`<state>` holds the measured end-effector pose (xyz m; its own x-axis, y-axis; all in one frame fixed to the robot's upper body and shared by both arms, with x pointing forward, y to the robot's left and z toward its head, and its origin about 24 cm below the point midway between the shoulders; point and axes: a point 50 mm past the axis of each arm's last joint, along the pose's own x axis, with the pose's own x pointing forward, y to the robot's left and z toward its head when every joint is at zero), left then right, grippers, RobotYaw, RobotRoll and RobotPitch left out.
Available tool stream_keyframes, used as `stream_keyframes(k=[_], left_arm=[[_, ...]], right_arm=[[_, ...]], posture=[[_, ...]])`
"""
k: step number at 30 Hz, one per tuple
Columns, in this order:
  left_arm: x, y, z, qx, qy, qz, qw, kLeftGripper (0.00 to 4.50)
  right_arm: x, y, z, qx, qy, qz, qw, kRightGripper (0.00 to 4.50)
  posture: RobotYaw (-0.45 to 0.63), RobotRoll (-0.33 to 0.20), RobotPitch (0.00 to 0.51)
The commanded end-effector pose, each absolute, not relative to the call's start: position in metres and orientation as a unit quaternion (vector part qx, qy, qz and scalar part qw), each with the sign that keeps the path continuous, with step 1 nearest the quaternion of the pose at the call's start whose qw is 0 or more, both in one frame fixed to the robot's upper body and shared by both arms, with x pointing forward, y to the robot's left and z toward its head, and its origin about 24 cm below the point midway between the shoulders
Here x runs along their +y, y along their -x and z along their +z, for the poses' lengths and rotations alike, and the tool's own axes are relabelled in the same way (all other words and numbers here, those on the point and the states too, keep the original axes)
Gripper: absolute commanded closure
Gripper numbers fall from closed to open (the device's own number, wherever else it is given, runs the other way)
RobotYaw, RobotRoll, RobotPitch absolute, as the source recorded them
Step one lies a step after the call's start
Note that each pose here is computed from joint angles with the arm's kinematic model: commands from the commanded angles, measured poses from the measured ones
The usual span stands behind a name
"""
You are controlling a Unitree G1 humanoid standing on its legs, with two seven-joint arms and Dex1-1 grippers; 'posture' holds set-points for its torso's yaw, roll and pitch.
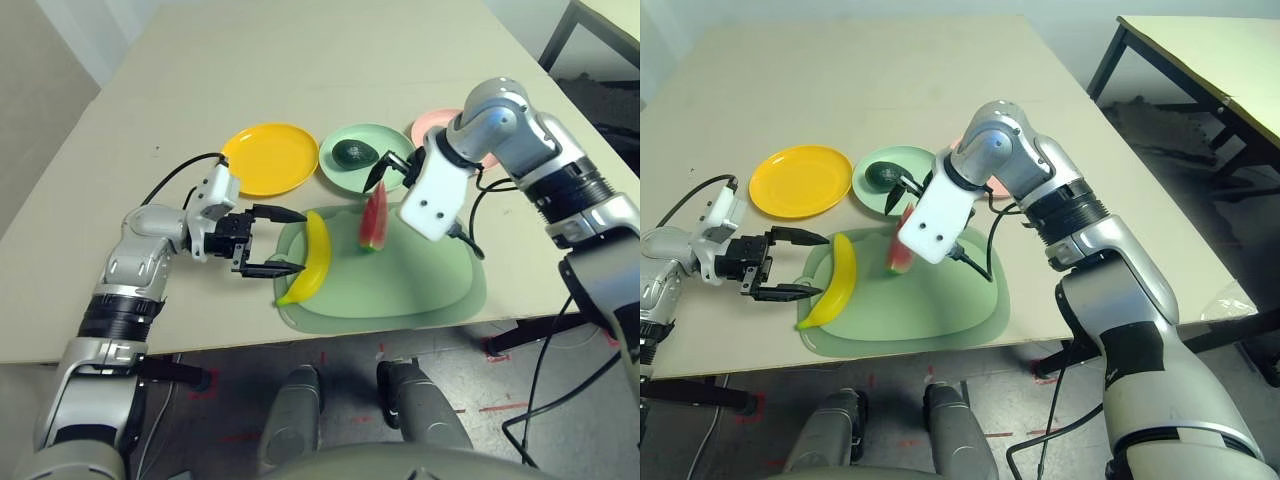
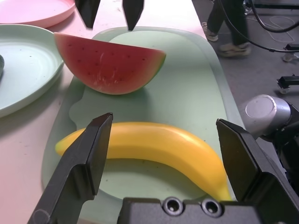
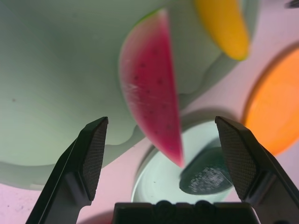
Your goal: Place the fruits into color-matched plates.
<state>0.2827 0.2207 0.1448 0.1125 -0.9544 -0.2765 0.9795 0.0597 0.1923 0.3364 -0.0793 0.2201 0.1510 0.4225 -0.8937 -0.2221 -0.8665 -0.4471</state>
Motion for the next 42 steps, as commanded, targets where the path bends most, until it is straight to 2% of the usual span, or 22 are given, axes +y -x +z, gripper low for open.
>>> stream_keyframes(k=[1, 9, 19, 22, 27, 29, 37, 42], left_arm=[[0.221, -0.280, 0.145, 0.040, -0.172, -0.665, 0.726, 0.00], [0.220, -0.278, 0.143, 0.040, -0.171, -0.665, 0.726, 0.00], [0.221, -0.276, 0.142, 0.039, -0.169, -0.661, 0.730, 0.00], [0.221, -0.276, 0.142, 0.034, -0.174, -0.658, 0.732, 0.00], [0.220, -0.278, 0.145, 0.027, -0.174, -0.657, 0.733, 0.00], [0.220, -0.278, 0.144, 0.027, -0.174, -0.658, 0.732, 0.00], [0.220, -0.278, 0.143, 0.029, -0.171, -0.661, 0.730, 0.00], [0.220, -0.279, 0.142, 0.030, -0.169, -0.662, 0.729, 0.00]], right_arm=[[-0.073, -0.341, 0.210, -0.060, 0.726, 0.648, 0.223, 0.01], [-0.060, -0.348, 0.198, -0.051, 0.727, 0.649, 0.221, 0.01], [-0.064, -0.348, 0.183, -0.022, 0.713, 0.667, 0.214, 0.01], [-0.063, -0.347, 0.183, -0.021, 0.706, 0.673, 0.221, 0.45], [-0.064, -0.346, 0.183, -0.017, 0.694, 0.682, 0.230, 2.29], [-0.065, -0.346, 0.183, -0.014, 0.692, 0.683, 0.233, 2.76], [-0.073, -0.346, 0.187, 0.003, 0.688, 0.682, 0.247, 2.81], [-0.078, -0.346, 0.202, 0.011, 0.682, 0.681, 0.266, 2.81]], posture=[[0.06, 0.000, 0.169], [0.07, 0.000, 0.179], [0.08, 0.000, 0.190], [0.07, 0.000, 0.191], [0.07, 0.000, 0.191], [0.07, 0.000, 0.193], [0.05, 0.000, 0.197], [0.04, 0.000, 0.196]])
